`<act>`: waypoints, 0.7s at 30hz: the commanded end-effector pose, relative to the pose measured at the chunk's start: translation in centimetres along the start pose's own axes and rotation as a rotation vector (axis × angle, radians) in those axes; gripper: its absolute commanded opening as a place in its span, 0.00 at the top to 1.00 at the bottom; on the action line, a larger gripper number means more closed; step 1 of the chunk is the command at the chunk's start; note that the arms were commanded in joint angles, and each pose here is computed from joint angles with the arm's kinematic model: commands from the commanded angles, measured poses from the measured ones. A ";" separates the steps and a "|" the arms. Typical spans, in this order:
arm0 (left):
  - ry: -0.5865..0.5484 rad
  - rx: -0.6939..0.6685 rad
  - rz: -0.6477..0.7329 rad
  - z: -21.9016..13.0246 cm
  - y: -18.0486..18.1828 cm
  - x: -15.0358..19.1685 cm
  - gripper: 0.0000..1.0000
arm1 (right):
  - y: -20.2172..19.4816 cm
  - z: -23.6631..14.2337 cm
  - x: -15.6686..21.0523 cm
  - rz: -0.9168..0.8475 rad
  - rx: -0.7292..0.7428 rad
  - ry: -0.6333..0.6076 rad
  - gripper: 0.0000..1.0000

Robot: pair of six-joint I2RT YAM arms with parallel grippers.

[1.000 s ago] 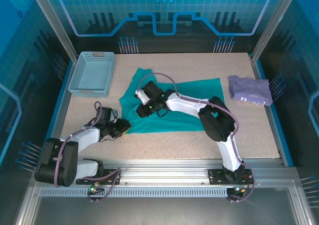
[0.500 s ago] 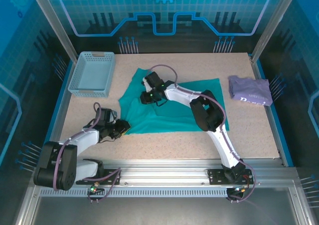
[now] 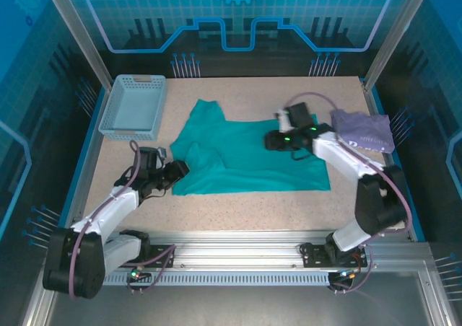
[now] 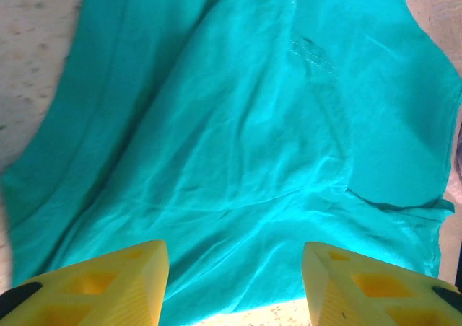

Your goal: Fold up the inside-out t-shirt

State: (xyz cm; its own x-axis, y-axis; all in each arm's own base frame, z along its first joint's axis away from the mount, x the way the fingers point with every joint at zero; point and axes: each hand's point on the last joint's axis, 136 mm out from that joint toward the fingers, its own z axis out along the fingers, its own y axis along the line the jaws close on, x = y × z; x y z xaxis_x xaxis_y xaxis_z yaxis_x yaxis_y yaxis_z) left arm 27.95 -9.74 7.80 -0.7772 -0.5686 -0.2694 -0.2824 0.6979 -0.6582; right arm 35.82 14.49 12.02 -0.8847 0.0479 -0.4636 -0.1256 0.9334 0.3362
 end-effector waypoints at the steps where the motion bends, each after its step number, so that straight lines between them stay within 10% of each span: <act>1: 0.041 0.047 0.057 1.2 -2.3 -0.6 0.46 | -6.9 -0.4 6.4 0.189 0.148 0.173 0.50; 11: 0.205 -0.009 -0.044 6.1 0.5 1.4 0.46 | -12.2 1.8 12.6 0.538 0.027 0.344 0.52; 21: 0.276 -0.127 -0.151 1.7 6.3 8.7 0.46 | -11.5 -2.4 18.8 0.829 0.013 0.287 0.56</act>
State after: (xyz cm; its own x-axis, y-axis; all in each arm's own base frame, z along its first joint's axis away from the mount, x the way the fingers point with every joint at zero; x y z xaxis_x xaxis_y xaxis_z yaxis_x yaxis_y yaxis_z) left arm 25.93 -11.89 2.90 -0.8450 -0.5218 -0.1171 -0.3184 0.6668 -0.6738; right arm 24.19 3.44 2.09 -0.8360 0.5480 0.0264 0.4715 0.6930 0.5454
